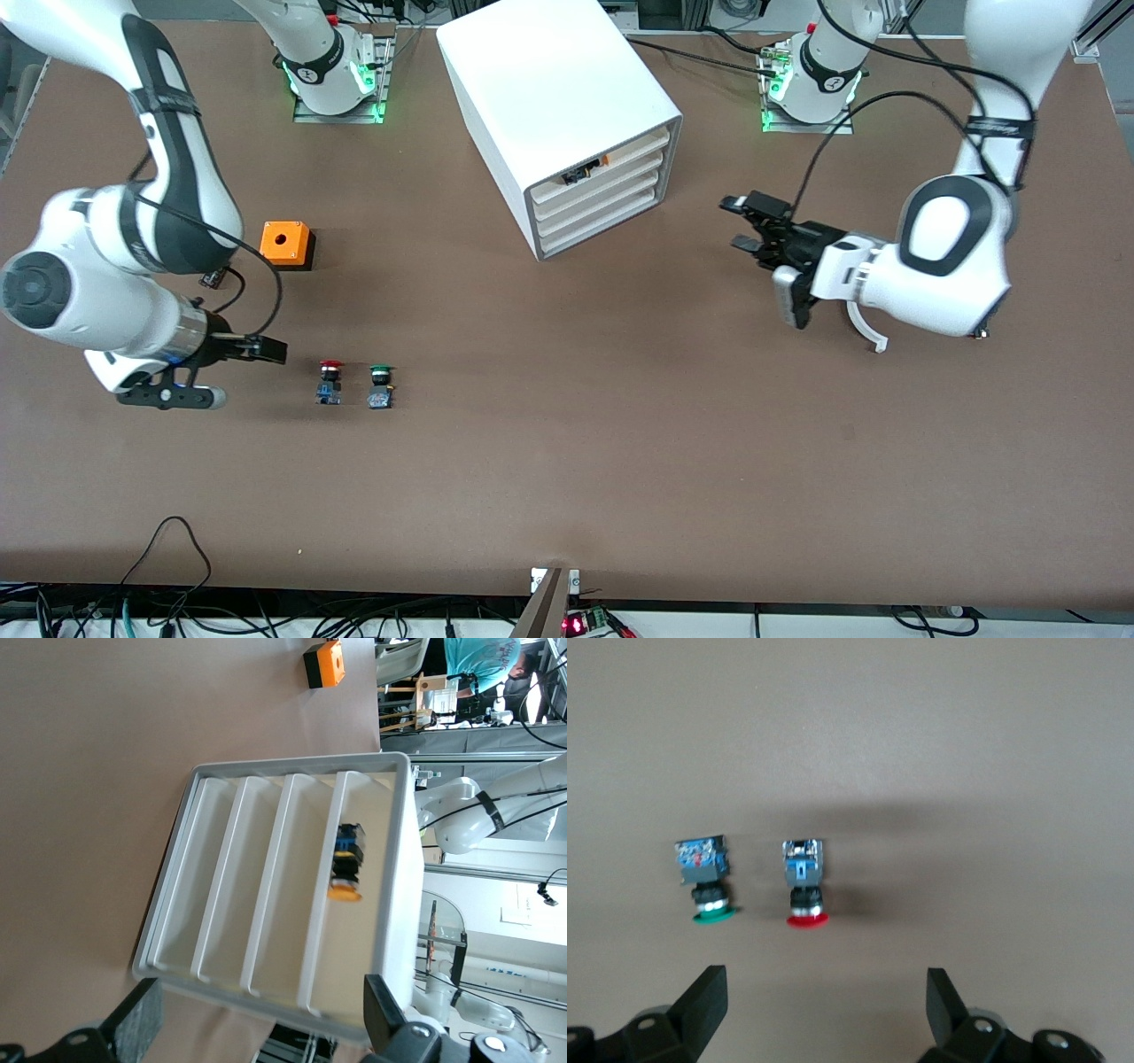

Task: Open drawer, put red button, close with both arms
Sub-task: 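Grasp the drawer handle with the left gripper while the right gripper grasps the button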

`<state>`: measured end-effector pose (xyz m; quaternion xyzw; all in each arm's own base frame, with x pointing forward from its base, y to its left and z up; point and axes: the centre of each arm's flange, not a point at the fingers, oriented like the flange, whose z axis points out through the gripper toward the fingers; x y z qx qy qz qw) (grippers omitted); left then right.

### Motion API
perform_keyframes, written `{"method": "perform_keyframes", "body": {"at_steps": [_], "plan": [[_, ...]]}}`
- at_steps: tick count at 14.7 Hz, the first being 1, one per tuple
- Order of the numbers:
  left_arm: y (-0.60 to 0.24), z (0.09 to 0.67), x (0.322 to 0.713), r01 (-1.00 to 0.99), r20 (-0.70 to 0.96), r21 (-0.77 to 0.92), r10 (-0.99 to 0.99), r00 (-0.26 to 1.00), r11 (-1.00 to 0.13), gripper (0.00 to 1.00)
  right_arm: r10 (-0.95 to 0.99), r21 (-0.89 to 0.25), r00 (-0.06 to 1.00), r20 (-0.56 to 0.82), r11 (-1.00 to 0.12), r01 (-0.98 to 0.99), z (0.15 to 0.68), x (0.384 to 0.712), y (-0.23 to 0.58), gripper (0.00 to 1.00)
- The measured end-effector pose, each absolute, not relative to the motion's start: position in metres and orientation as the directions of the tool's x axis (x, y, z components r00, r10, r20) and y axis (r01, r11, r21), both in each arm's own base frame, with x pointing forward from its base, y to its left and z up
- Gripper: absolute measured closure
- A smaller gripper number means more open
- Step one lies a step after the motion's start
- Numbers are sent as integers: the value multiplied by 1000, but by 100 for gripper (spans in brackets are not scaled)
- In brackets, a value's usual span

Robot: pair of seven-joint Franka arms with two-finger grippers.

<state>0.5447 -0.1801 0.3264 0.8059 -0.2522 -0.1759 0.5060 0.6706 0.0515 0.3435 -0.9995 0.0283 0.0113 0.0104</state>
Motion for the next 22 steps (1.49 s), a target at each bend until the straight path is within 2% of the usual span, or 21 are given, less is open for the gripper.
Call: {"method": "perform_keyframes", "body": {"at_steps": [3,5,7,8,10,14,16,19,21,22], "plan": [[-228,291,522,-173,-34,936,-566,823,-307,7,-49,-35,998,39,-998,-48,308,667,58,0],[-246,271,511,-149,-26,955,-573,819,-256,17,-45,-44,997,55,-998,-42,286,668,64,0],[-253,257,506,-134,-25,964,-581,814,-229,23,-36,-56,997,64,-998,-33,261,669,72,0],[-256,251,504,-130,-22,968,-585,811,-217,23,-34,-62,997,68,-998,-30,248,669,76,0],[-263,238,499,-133,-2,974,-598,802,-183,30,-33,-69,997,77,-997,-28,222,670,79,0],[-275,203,483,-136,39,985,-629,777,-107,34,-35,-73,997,73,-997,-30,200,669,80,0],[-280,189,475,-127,45,988,-637,770,-84,37,-35,-73,997,69,-997,-30,197,668,80,4],[-285,177,461,-113,57,993,-633,772,-47,37,-35,-73,997,68,-997,-30,196,668,80,31],[-290,170,449,-106,66,994,-640,766,-25,40,-34,-73,997,68,-997,-29,196,668,80,35],[-293,167,444,-101,66,995,-644,763,-18,41,-34,-73,997,68,-997,-29,196,669,80,45]]}}
